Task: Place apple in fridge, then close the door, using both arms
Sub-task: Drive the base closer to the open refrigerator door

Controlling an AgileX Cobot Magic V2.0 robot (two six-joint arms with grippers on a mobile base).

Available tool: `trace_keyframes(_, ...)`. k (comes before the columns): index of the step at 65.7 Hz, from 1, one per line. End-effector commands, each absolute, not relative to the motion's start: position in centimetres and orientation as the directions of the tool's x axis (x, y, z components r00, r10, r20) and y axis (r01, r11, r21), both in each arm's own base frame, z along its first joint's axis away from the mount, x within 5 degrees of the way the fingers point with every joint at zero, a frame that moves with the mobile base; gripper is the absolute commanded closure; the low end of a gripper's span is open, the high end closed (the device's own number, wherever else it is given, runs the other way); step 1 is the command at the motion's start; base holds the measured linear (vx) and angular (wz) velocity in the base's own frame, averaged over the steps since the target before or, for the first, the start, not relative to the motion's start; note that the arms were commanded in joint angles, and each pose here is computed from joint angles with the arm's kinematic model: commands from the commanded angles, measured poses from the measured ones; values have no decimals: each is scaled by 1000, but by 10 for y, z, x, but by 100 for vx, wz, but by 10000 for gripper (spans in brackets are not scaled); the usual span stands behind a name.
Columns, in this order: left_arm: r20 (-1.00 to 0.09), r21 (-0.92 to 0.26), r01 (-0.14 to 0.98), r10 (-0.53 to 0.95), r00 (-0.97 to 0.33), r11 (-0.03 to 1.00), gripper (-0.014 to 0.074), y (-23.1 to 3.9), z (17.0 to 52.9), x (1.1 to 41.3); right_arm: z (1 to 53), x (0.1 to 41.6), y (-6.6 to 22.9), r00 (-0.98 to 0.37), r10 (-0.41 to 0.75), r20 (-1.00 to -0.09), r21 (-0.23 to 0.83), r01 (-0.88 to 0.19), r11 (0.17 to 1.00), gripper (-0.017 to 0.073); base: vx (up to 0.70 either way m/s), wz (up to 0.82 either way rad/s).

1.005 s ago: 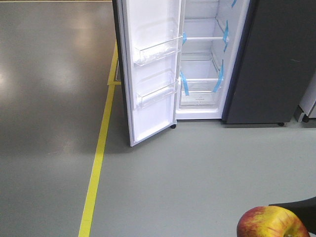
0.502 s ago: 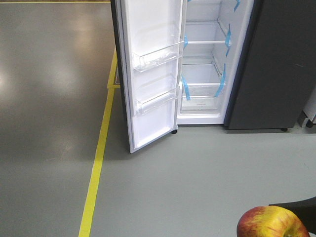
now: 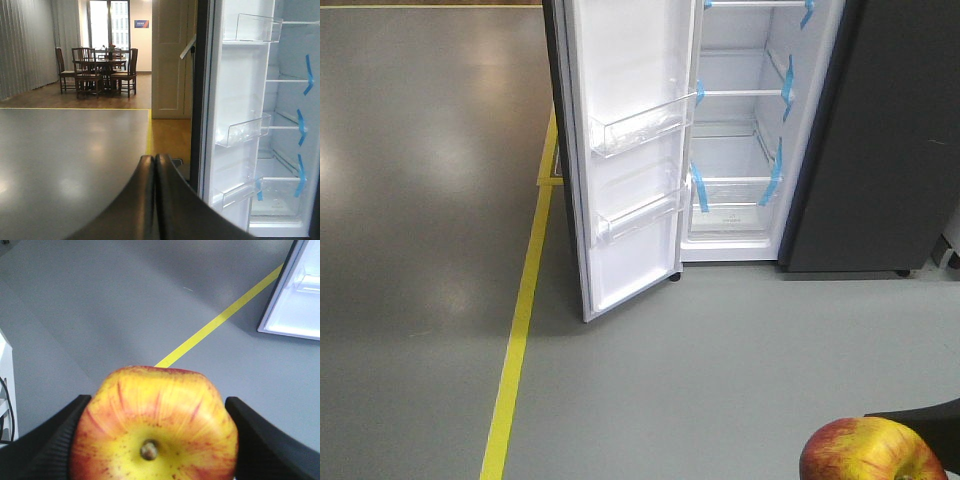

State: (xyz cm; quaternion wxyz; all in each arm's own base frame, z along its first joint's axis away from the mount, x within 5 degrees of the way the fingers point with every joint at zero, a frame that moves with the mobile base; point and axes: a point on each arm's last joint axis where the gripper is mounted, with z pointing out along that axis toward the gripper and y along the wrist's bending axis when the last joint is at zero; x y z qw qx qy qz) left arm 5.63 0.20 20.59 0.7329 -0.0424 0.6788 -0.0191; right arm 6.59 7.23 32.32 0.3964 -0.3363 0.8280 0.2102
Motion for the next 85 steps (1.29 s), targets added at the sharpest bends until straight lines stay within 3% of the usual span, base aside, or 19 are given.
trace_keyframes(1, -986, -99, -20, -95, 137, 995, 599, 2, 203, 56, 336, 69, 75, -412, -335, -848, 81, -724, 685, 373, 9, 1)
trace_keyframes(85, -986, -99, -20, -95, 137, 995, 599, 2, 203, 56, 336, 69, 75, -412, -335, -848, 81, -724, 685, 373, 10, 2)
